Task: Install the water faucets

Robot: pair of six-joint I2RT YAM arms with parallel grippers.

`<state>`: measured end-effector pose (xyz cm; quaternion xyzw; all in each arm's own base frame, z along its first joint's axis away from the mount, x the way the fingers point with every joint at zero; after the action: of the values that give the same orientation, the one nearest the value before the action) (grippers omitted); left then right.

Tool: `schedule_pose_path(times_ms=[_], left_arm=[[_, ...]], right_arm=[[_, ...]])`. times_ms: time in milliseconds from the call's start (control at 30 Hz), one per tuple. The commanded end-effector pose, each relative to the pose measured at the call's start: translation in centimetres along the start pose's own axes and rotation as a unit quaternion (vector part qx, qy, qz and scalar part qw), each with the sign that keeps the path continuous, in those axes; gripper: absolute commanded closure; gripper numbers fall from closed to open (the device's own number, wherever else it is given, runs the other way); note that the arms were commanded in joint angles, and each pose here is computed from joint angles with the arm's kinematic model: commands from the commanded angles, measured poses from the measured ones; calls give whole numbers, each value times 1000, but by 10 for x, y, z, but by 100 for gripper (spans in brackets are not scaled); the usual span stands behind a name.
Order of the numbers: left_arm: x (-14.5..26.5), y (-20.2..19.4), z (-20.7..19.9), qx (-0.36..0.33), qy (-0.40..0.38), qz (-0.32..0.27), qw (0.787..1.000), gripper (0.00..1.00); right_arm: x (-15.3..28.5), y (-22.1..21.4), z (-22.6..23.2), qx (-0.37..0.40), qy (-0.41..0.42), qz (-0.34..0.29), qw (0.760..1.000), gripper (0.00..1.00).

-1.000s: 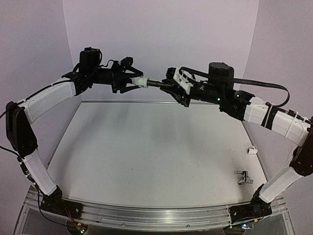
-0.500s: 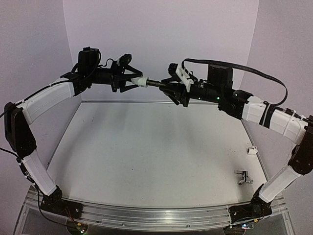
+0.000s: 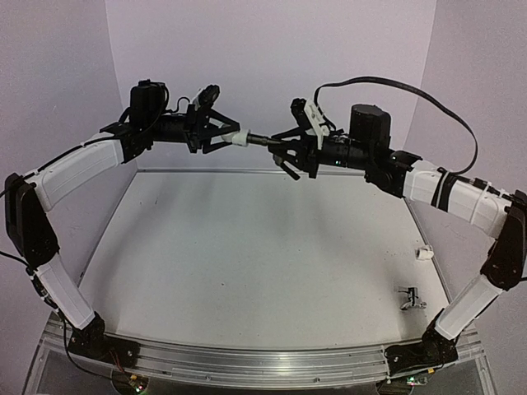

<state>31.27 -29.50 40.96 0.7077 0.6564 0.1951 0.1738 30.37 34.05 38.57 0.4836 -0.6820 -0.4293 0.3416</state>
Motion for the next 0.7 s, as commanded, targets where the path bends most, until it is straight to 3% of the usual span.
schedule_pose_path(times_ms=[0,367,667], left_arm=[[-11,-10,-26,-97,-22,3,995,100],[-11,-9,-21,-175,-13,-7,985,100],[-4,-15,-33,-286,-20,-23,958,100]], right_arm=[[0,53,-6,-1,26,-102,994,100],[-4,50,-15,-77,71,-115,988,100],[-6,51,-22,-132,103,-128,978,100]])
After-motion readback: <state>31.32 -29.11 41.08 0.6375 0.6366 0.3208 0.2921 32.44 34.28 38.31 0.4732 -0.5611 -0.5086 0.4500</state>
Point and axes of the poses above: each gripper's point midway between its finger pads, its own x axis back along the fingers, its own z axis along the line the jaws close on, y = z × x, the point moved 5 cm from there along x, back along the fingers, and after that the axes turned 6 degrees about x, right-handed, at the moved point
